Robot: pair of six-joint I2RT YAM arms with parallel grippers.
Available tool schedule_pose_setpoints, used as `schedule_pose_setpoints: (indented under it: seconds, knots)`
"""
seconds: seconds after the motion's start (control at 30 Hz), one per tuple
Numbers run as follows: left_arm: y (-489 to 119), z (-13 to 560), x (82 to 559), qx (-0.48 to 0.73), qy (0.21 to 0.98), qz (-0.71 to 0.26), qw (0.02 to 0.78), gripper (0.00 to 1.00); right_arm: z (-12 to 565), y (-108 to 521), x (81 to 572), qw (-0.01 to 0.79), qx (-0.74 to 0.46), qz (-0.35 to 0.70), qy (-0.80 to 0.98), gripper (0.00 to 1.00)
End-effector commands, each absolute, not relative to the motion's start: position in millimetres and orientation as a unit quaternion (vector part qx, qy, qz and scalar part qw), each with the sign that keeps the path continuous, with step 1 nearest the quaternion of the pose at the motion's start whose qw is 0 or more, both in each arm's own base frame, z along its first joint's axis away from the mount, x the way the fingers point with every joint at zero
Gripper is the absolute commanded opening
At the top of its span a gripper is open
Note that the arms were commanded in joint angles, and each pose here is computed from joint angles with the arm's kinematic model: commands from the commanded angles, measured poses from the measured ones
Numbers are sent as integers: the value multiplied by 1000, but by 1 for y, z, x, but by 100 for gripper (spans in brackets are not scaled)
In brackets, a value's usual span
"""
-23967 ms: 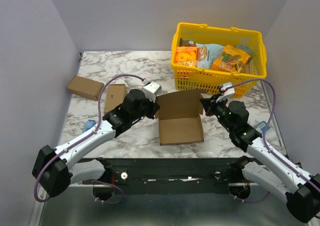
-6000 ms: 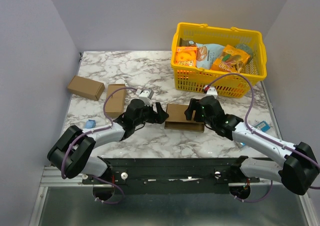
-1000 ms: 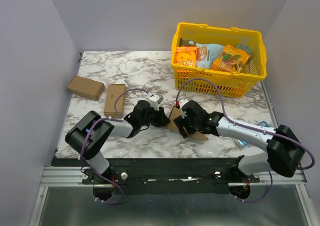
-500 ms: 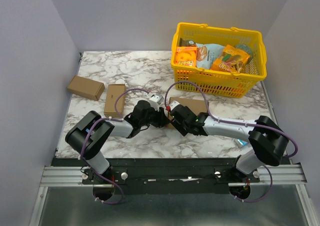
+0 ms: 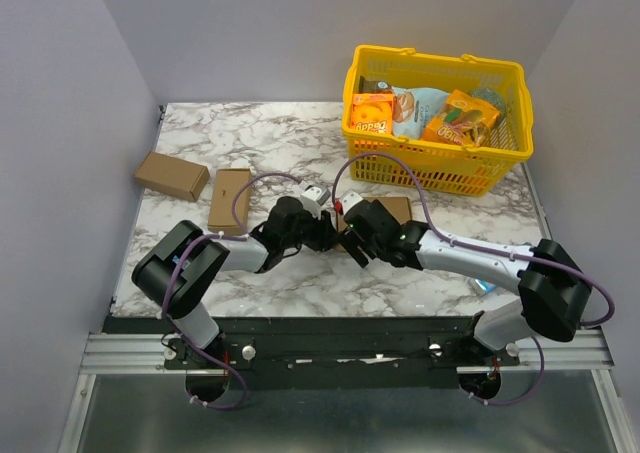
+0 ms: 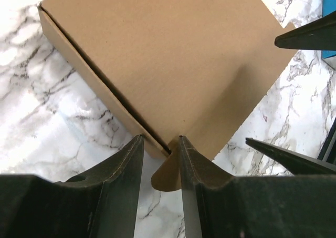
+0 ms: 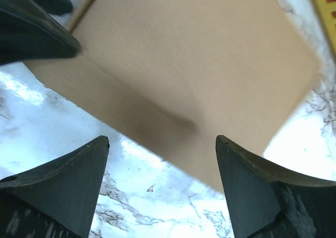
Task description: Fold the paper box
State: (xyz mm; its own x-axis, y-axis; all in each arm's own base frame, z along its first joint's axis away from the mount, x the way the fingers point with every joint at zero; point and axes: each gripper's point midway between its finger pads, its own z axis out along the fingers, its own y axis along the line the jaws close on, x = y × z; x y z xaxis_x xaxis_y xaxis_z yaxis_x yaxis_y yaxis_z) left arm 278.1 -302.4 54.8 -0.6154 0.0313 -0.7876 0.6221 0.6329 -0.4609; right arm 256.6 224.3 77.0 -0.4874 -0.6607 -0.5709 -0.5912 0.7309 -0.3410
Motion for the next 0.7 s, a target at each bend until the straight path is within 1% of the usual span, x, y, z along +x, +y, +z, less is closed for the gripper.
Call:
schedule_pose_setpoints:
  seconds: [0.0,0.1,0.13,0.27,0.3,0.37,0.43,0.57,0.67]
  knots:
    - [-309,58,288,222,811,-369,396,41,113,235,268,390,-352,-21,851,90]
    - [-311,59,294,229,810,-362,400,41,124,240,272,398,-374,3,838,89]
    - [-310,58,296,230,811,-360,401,41,121,243,271,390,-387,17,835,89]
    - [-313,61,306,233,807,-363,405,41,105,238,279,376,-433,5,820,83]
    - [-315,62,311,231,806,-363,406,41,104,238,284,383,-436,7,815,81]
    - [-316,61,314,231,806,-364,404,41,93,234,284,379,-454,10,806,81]
    - [-317,60,319,231,806,-365,404,41,92,234,288,390,-457,19,799,79]
    - [-320,59,325,232,805,-368,403,37,90,231,294,399,-459,17,794,75]
    - [-322,59,330,231,803,-372,403,36,82,231,295,387,-466,17,795,74]
